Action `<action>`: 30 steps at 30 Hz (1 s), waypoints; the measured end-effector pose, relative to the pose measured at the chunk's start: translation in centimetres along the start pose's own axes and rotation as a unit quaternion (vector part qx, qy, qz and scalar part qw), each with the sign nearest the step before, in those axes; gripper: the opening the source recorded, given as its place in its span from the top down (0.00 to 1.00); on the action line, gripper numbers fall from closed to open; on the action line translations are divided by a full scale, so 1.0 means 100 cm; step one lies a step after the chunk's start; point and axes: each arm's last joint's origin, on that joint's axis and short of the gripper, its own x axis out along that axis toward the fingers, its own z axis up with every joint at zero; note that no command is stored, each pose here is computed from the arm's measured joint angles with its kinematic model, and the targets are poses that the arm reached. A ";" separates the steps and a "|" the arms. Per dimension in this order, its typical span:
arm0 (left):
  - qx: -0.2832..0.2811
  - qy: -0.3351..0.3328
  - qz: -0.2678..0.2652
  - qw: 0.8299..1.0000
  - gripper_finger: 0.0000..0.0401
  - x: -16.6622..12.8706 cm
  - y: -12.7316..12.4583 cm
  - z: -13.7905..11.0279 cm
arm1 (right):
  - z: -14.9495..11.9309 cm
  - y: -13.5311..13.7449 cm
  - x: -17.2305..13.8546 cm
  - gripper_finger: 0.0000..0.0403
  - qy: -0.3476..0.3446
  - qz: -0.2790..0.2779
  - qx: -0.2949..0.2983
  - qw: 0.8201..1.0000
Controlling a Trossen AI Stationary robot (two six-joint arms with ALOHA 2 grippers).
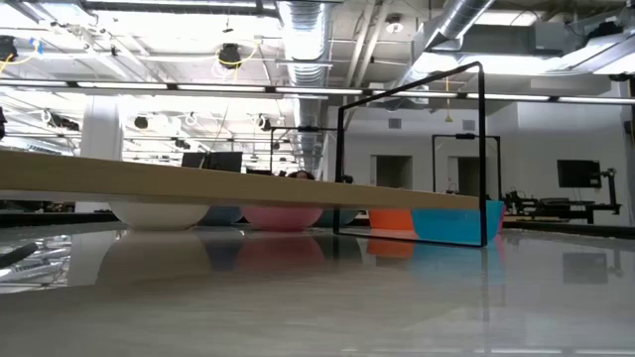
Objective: Place and stack bowls onto a shelf
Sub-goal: Put the transparent green bowl on the shelf
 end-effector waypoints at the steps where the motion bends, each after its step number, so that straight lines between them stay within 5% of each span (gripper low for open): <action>1: 0.000 -0.001 0.000 1.000 0.51 0.001 0.001 -0.001 | 0.000 0.000 0.000 0.94 0.000 0.000 -0.001 1.000; 11: 0.019 0.000 -0.013 1.000 0.96 0.004 0.003 -0.004 | -0.001 0.001 0.002 0.92 0.000 0.004 0.000 1.000; 24: 0.044 -0.011 -0.020 0.999 1.00 0.003 0.002 -0.001 | 0.001 -0.001 -0.003 0.92 0.000 -0.004 -0.001 1.000; 30: -0.003 -0.019 -0.002 1.000 1.00 0.004 0.003 0.000 | 0.001 -0.001 -0.003 0.93 0.000 -0.004 -0.002 1.000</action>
